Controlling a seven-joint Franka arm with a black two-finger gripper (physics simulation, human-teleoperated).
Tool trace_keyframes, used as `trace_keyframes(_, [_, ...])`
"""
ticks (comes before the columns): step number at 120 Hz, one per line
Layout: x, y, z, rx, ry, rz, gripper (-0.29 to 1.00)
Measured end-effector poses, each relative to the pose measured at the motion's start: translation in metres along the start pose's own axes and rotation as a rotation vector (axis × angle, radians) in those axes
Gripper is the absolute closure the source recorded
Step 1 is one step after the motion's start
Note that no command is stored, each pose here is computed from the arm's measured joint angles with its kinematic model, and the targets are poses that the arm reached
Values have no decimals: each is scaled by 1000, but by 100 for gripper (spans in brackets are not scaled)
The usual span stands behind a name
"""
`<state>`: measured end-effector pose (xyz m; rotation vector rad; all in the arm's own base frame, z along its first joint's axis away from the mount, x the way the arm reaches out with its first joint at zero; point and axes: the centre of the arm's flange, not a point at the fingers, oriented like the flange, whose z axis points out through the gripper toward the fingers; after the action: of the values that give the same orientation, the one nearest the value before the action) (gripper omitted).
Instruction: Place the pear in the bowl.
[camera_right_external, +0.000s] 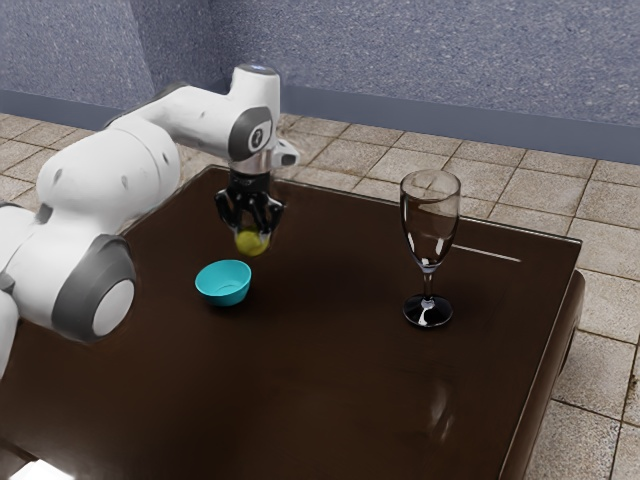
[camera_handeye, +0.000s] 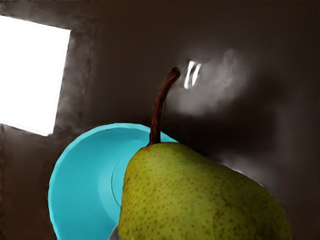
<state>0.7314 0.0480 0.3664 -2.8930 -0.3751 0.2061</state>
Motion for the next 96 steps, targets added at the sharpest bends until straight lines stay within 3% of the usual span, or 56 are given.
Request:
trace_keyframes(13, [3,-35,31,20,-45,-57,81])
trace_keyframes(32, [7,-29,43,15,-48,-55,77])
trace_keyframes(60, [7,-25,41,-20,-43,-53,29])
trace_keyframes(91, [6,-24,37,-40,-42,-47,9])
trace_keyframes(96, [0,-25,13,-62,-23,-38,7])
